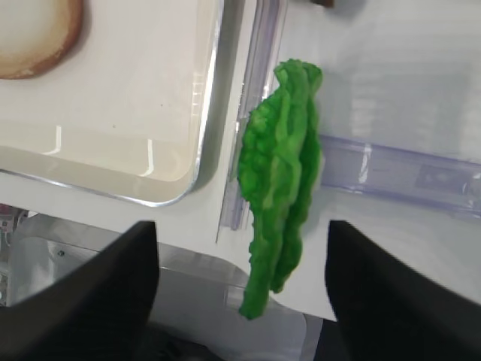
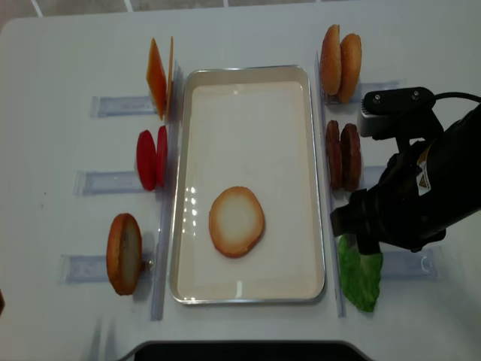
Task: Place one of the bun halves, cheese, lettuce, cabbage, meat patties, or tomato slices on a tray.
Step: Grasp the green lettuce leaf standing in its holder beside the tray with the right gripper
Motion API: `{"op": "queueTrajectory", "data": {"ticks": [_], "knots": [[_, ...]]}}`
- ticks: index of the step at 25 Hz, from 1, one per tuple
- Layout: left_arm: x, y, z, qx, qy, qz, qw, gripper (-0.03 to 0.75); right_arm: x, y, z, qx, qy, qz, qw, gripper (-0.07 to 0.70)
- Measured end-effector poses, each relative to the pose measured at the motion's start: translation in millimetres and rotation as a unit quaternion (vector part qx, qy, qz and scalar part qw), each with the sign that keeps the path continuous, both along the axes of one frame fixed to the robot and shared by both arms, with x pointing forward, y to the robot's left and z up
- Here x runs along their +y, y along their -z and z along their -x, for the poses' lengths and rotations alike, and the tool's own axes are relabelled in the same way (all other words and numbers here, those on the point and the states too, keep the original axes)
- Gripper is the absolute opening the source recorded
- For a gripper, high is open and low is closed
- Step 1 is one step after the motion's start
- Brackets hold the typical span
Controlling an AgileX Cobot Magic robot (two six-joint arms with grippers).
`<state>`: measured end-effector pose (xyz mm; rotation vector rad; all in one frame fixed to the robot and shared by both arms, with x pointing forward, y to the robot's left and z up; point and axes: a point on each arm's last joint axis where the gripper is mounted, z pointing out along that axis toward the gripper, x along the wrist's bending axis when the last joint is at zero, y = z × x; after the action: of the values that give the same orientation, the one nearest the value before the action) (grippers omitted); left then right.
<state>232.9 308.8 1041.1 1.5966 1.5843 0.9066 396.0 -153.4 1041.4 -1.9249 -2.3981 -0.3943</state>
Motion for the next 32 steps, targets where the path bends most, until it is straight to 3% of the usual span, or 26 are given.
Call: {"op": "queueTrajectory", "data": {"ticks": [20, 26, 32], "knots": [[0, 0.0, 0, 0.0, 0.0, 0.0, 1.0, 0.157, 6, 7.1, -4, 0.009, -0.01, -0.003, 0.9999, 0.455], [0, 0.0, 0, 0.0, 0.0, 0.0, 1.0, 0.157, 0, 25.0, 3, 0.026, -0.009, 0.013, 0.9995, 0.454], [0, 0.0, 0, 0.0, 0.0, 0.0, 1.0, 0.157, 2, 25.9, 0, 0.01, -0.006, 0.0, 0.9999, 0.452]]}}
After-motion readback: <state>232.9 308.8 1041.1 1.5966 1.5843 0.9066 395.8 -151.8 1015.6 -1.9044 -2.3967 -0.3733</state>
